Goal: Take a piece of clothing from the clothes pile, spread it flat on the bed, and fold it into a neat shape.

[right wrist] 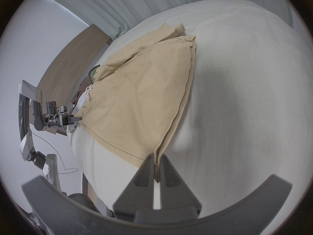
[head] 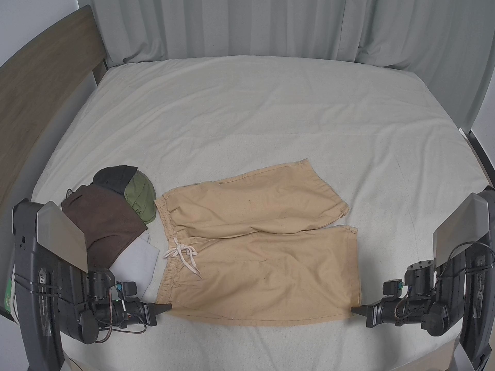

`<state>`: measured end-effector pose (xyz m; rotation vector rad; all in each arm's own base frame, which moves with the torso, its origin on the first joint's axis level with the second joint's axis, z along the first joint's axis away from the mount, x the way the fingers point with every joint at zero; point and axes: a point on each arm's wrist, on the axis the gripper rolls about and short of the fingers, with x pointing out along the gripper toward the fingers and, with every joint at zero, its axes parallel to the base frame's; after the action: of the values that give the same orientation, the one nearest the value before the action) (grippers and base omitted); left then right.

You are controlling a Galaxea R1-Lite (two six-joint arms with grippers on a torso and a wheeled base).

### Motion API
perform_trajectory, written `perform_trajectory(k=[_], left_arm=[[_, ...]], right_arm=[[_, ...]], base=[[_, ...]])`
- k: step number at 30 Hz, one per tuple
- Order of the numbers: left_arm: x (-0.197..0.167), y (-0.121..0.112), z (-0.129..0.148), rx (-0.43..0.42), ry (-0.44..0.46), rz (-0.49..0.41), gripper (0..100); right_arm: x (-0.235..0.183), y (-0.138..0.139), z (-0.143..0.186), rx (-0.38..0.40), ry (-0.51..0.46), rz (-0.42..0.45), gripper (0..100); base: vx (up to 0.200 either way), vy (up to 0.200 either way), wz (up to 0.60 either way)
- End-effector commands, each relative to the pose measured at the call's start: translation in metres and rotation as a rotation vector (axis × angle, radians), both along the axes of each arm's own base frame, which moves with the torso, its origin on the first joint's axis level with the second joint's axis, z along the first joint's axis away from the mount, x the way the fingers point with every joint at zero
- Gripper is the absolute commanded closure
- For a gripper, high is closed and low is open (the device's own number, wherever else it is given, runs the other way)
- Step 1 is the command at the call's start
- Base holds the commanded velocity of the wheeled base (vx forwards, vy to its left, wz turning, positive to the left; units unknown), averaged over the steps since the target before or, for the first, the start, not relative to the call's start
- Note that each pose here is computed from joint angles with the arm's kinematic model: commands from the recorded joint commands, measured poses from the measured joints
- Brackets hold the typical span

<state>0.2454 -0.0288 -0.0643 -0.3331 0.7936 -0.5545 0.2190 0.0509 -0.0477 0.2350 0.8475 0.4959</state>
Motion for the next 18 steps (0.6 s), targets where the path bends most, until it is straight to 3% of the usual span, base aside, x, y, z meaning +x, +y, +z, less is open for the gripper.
perform_trajectory(k=[1, 6, 7, 8, 9, 18], left_arm=[[-0.0006, -0.0001, -0.0003, -0.001, 0.002, -0.001, 100], [-0.0009, -0.0005, -0.0002, -0.017, 0.004, -0.020, 100], [-0.0006, -0.0011, 0.0000, -0.024, 0.001, -0.028, 0], [-0.0007, -0.0011, -0.0001, -0.024, 0.003, -0.028, 0], [0.0010, -0.0016, 0.0005, -0.028, -0.003, -0.028, 0], [0.0059, 0.0020, -0.0021, -0.031, -0.009, -0.008, 0]], right_arm=[[0.0004, -0.0004, -0.0004, -0.003, -0.001, -0.002, 100], [0.0016, -0.0002, -0.0004, -0.002, -0.006, -0.002, 100], [0.0016, -0.0002, -0.0004, -0.002, -0.006, -0.002, 100], [0.0016, -0.0002, -0.0004, -0.002, -0.006, -0.002, 100], [0.0041, 0.0006, -0.0003, 0.000, -0.016, -0.003, 0], [0.0050, 0.0007, -0.0017, -0.002, -0.015, -0.005, 0]], base=[[0.000, 0.000, 0.00], [0.000, 0.000, 0.00], [0.000, 0.000, 0.00], [0.000, 0.000, 0.00], [0.000, 0.000, 0.00], [0.000, 0.000, 0.00]])
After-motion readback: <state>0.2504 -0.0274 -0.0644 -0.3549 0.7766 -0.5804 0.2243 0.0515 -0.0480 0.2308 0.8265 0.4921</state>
